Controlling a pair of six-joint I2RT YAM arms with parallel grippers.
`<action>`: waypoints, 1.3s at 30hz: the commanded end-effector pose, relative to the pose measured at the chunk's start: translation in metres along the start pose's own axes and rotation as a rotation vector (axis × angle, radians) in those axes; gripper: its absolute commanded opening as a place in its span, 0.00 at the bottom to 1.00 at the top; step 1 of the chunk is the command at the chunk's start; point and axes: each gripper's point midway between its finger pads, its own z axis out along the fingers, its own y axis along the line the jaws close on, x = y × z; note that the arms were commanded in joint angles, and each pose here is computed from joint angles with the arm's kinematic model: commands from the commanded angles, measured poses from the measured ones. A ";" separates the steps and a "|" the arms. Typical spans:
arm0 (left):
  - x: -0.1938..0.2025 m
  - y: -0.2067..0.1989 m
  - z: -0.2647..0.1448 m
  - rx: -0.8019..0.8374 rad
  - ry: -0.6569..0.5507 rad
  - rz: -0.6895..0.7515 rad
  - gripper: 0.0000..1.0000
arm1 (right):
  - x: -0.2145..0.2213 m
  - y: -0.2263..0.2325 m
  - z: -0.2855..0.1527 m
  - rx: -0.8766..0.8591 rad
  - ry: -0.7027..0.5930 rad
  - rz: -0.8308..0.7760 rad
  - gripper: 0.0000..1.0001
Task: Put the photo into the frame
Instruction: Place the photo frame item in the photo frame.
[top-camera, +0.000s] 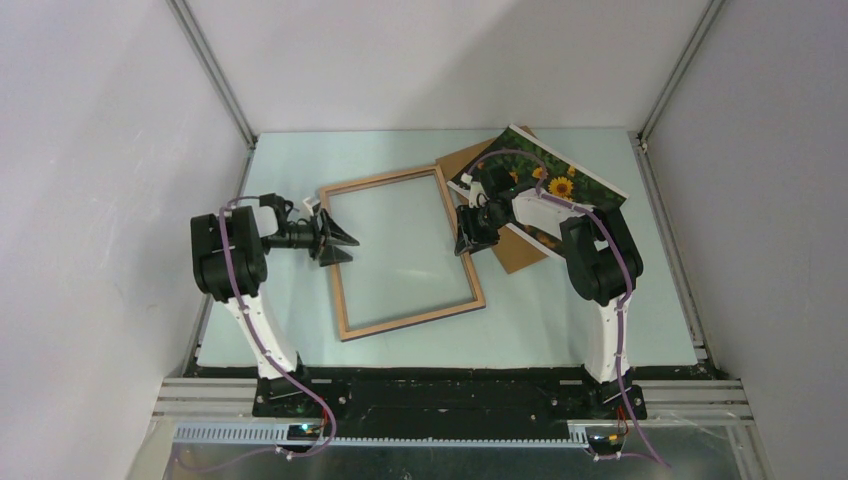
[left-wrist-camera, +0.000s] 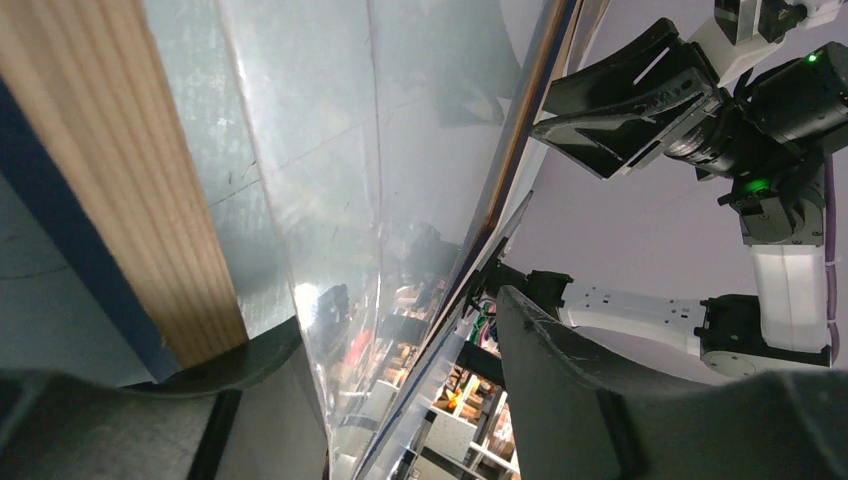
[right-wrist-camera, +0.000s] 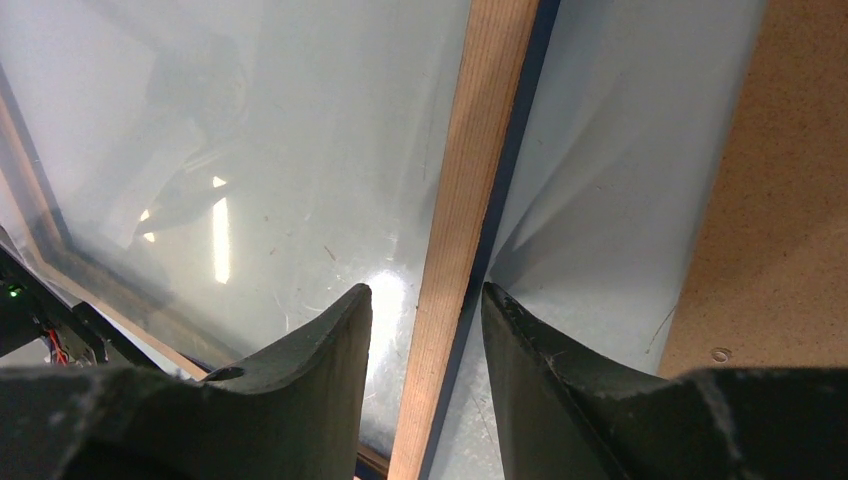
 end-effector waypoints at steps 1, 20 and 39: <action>-0.007 -0.016 -0.012 -0.006 -0.034 0.084 0.61 | -0.011 0.012 -0.013 -0.021 -0.047 -0.025 0.49; -0.005 -0.009 -0.028 -0.130 -0.050 0.117 0.76 | -0.012 0.014 -0.017 -0.025 -0.056 -0.027 0.49; -0.004 -0.004 -0.040 -0.218 -0.053 0.141 0.80 | -0.012 0.015 -0.018 -0.029 -0.059 -0.029 0.49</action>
